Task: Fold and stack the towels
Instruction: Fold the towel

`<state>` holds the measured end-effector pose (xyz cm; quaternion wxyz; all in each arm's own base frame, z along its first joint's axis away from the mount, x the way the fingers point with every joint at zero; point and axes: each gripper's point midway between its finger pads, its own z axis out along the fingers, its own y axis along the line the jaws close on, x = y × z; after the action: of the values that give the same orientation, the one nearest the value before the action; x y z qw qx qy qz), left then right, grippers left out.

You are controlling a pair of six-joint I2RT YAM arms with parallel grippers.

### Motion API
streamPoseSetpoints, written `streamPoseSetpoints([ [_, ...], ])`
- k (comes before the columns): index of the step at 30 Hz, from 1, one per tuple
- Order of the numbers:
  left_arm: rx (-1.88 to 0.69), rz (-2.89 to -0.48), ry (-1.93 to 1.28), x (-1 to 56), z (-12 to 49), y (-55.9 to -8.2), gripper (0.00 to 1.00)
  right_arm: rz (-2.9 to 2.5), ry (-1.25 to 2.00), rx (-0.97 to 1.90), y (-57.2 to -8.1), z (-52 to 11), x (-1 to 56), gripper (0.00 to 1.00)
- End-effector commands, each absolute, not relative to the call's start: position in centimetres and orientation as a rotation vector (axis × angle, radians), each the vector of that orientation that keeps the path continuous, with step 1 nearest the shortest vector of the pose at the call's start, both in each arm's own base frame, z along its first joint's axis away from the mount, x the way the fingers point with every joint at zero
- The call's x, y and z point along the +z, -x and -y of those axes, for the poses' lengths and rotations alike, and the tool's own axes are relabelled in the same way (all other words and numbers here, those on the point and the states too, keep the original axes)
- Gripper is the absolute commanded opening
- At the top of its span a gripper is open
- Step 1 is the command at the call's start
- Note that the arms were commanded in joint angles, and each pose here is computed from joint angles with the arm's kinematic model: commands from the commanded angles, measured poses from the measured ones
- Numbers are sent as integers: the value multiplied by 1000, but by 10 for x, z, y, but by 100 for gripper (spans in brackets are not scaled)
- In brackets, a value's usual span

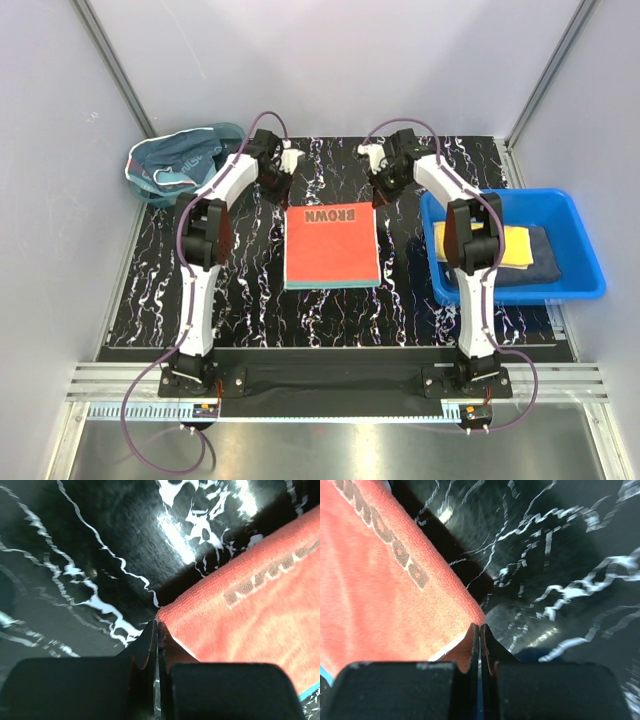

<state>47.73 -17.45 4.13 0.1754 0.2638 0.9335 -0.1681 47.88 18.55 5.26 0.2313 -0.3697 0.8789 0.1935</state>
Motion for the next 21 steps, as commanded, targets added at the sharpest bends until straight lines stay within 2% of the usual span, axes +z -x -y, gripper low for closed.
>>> streamPoseSetpoints([
  [1, -412, -2480, -714, 106, 171, -495, 0, -2207, 995, 392, -504, -179, 117, 0],
  [10, -405, -2416, -710, 138, 169, -479, 0, -2119, 967, 356, -490, -175, 132, 0],
  [21, -382, -2437, -760, 146, 179, -441, 0, -2054, 877, 330, -461, -173, 149, 0],
])
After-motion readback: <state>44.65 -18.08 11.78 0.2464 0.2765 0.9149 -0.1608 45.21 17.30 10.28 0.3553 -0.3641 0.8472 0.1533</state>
